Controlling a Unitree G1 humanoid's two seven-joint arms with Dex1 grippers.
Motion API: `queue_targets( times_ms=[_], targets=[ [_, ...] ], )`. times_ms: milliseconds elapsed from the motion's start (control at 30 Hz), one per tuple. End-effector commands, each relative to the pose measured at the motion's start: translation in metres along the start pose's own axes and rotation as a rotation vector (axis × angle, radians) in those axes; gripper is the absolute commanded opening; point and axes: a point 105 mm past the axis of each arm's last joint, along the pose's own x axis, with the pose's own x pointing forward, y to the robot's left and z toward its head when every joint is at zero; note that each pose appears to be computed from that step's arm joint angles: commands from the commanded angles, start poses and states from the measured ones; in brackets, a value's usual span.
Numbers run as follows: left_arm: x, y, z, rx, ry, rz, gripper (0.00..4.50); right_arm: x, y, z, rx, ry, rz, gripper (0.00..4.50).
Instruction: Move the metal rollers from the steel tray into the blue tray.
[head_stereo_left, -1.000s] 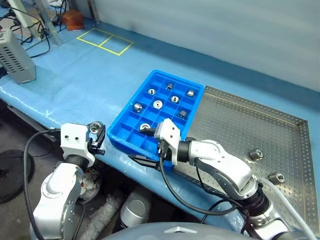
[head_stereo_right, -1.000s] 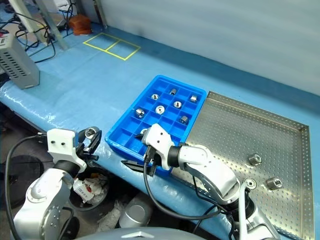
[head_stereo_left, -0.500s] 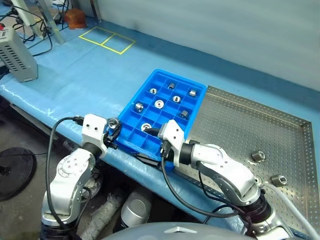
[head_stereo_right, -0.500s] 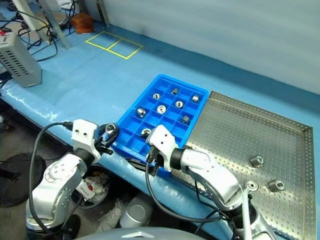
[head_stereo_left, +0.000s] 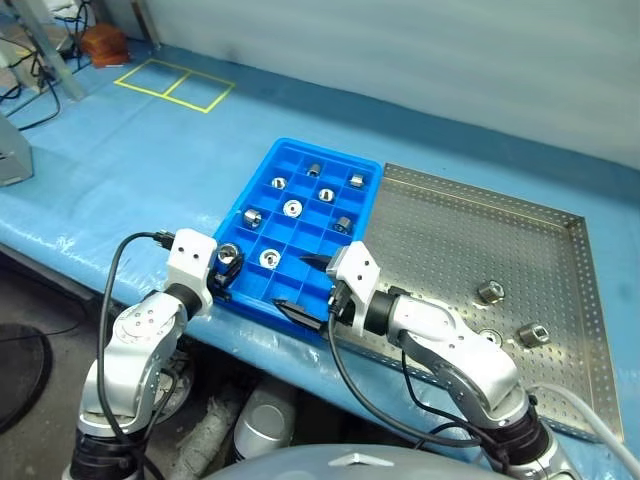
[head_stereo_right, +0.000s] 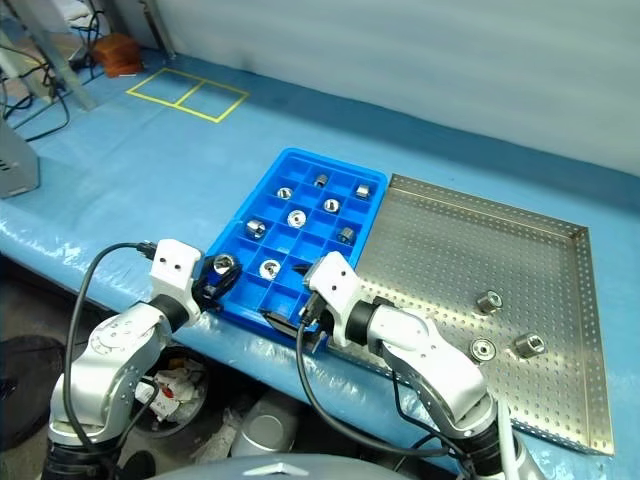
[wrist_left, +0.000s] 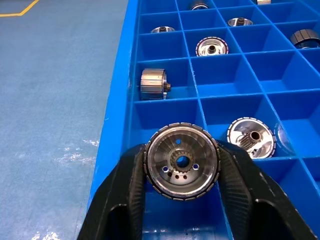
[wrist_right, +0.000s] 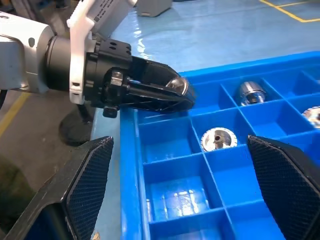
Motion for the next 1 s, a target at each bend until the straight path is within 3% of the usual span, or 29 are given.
queue_targets(
  times_ms=[33, 100, 300, 400, 500, 800, 1000],
  targets=[
    [-0.008, 0.004, 0.015, 0.016, -0.051, 0.010, 3.71, -0.005, 0.001, 0.013, -0.028, -0.051, -0.018, 4.50],
    [-0.009, 0.004, 0.024, 0.018, -0.085, 0.004, 4.41, -0.006, 0.000, 0.013, -0.026, -0.053, -0.023, 4.50],
    [-0.002, -0.011, 0.062, -0.008, -0.264, -0.081, 4.46, -0.017, -0.010, 0.017, -0.014, -0.067, -0.109, 4.50],
    [0.010, -0.022, 0.075, -0.010, -0.333, -0.112, 4.46, -0.029, -0.025, 0.018, 0.011, -0.083, -0.250, 4.50],
    [0.017, -0.030, 0.078, -0.013, -0.355, -0.146, 4.46, -0.037, -0.033, 0.017, 0.029, -0.087, -0.337, 4.50],
    [0.050, -0.095, 0.077, 0.031, -0.352, -0.476, 4.46, -0.095, -0.076, -0.009, 0.124, 0.016, -0.865, 4.50],
    [0.047, -0.125, 0.072, 0.059, -0.344, -0.651, 4.46, -0.118, -0.084, -0.022, 0.179, 0.051, -1.028, 4.50]
  ],
)
